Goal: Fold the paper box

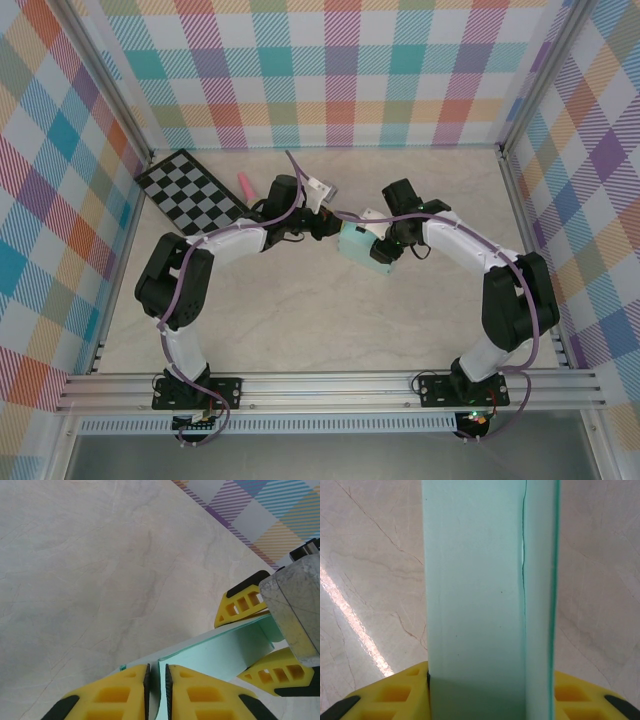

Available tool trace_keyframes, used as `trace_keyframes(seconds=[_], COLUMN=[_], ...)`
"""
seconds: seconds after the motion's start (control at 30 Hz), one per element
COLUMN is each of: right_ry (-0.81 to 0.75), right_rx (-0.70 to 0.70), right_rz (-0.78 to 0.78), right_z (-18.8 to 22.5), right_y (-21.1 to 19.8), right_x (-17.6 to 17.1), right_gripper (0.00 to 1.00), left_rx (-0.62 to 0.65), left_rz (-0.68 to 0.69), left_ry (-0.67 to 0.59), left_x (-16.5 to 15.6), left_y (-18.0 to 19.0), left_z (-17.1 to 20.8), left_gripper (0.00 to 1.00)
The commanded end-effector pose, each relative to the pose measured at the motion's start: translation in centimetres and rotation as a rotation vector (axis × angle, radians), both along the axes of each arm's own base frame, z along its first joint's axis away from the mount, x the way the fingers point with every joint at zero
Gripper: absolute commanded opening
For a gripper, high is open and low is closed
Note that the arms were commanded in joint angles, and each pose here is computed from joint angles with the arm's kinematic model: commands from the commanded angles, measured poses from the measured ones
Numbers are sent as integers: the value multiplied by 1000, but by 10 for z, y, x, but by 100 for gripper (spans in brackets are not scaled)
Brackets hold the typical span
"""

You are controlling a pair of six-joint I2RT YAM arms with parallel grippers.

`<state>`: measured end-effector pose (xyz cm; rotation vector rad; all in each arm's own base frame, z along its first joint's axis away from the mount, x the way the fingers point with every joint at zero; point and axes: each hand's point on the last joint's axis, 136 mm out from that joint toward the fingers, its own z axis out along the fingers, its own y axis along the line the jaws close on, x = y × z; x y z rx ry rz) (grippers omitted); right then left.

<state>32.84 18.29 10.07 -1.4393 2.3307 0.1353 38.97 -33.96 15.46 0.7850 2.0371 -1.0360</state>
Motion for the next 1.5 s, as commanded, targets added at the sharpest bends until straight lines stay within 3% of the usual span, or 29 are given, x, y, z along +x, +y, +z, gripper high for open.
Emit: trace_keyframes(seconds=[0.0,0.63,0.83,1.03,1.47], right_ry=[91,96,97,92,89], right_rx=[-49,-46,-50,-59,-88], right_rz=[18,10,8,2,-1], right_z=[-23,-24,-25,-25,-29], right_y=[-1,0,0,-2,-5], right_x=[-14,-14,-13,-13,-13], right_gripper=[33,33,33,32,33], left_rx=[-77,94,131,120,107], left_rz=[-75,-56,-53,-24,4], left_ry=[-7,-57,-70,-46,28], left_x=[-8,-11,-10,-6,-2], left_y=[-23,-9,-12,-14,-20], left_z=[21,-5,-8,1,13], left_gripper=[18,24,19,0,0])
